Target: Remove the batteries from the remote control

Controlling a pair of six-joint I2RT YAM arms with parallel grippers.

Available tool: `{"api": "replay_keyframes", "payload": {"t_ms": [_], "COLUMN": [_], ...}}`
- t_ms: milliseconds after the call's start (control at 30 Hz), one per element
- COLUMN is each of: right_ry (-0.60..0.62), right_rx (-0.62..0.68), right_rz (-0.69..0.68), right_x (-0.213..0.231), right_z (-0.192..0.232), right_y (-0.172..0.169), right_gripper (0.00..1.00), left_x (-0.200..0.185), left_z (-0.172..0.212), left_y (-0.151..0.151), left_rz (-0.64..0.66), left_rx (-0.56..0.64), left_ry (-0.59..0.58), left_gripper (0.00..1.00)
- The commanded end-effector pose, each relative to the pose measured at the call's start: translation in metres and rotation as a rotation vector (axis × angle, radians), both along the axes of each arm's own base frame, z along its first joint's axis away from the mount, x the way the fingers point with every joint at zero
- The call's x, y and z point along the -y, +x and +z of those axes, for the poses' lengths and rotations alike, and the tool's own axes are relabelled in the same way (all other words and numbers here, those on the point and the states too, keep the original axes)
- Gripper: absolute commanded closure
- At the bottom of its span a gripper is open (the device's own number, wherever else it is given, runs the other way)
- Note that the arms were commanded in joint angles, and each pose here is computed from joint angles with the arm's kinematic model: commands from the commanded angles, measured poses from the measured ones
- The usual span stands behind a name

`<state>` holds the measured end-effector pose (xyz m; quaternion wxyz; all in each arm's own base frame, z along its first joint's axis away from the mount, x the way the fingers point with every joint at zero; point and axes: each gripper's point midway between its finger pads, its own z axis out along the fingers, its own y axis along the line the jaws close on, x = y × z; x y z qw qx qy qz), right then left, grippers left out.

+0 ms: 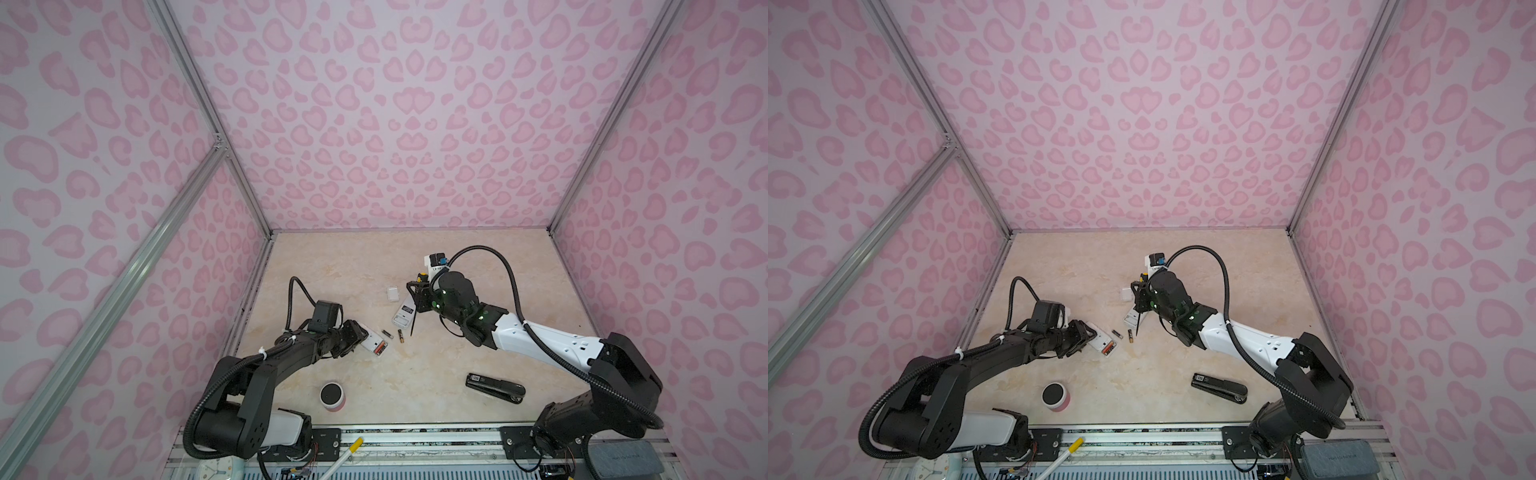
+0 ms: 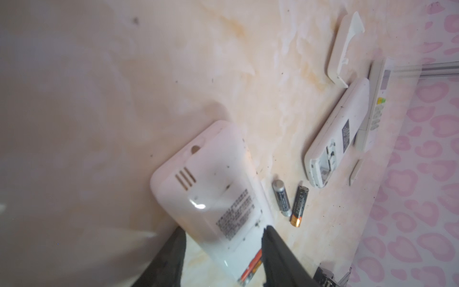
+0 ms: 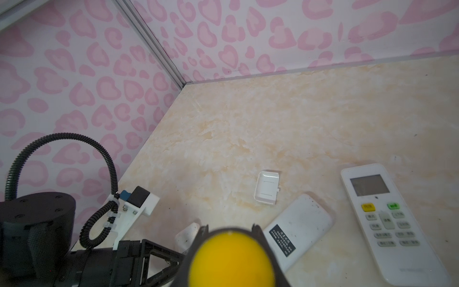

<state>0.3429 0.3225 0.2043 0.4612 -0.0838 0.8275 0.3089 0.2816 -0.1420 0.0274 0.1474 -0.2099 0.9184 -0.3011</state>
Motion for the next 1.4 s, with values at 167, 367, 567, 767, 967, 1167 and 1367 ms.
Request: {"api": "replay_keyframes", "payload": {"t_ms": [167, 367, 567, 767, 967, 1167, 1367], "right_ry": [0.032, 0.053, 0.062, 0.137, 0.232, 0.157, 0.111], "right_rx": [0.061, 0.115, 0.338, 0.471, 0.533, 0.508, 0.502], "right_rz": [0.065, 0.159, 0.424, 0.615, 0.674, 0.609, 0.587], "right_x": [-0.013, -0.04, -0.095, -0.124, -0.132, -0.124, -0.114], "right_z": [0.003, 0.0, 0.011, 0.013, 0.015, 0.007, 0.002], "right_y": [-0.001, -0.016, -0.057, -0.08, -0.085, -0.071, -0.061], "right_gripper": [1.0, 1.0, 1.0, 1.0, 1.0, 1.0, 1.0], "left_x": [0.011, 0.01, -0.01, -0.014, -0.008, 0.0, 0.007], "left_z": [0.002, 0.01, 0.02, 0.012, 0.0, 0.004, 0.006], "left_y": [0.031, 0.03, 0.008, -0.028, -0.039, -0.023, 0.002], "left_rz": [-0.019, -0.024, 0.022, 0.014, -0.002, -0.028, -0.036], "left_rx": [0.048, 0.057, 0.049, -0.028, -0.065, -0.034, 0.006], "left_ry": [-0.018, -0.023, -0.037, -0.094, -0.139, -0.174, -0.194], "left_gripper": [0.5, 0.5, 0.49, 0.49, 0.51, 0.56, 0.6]}}
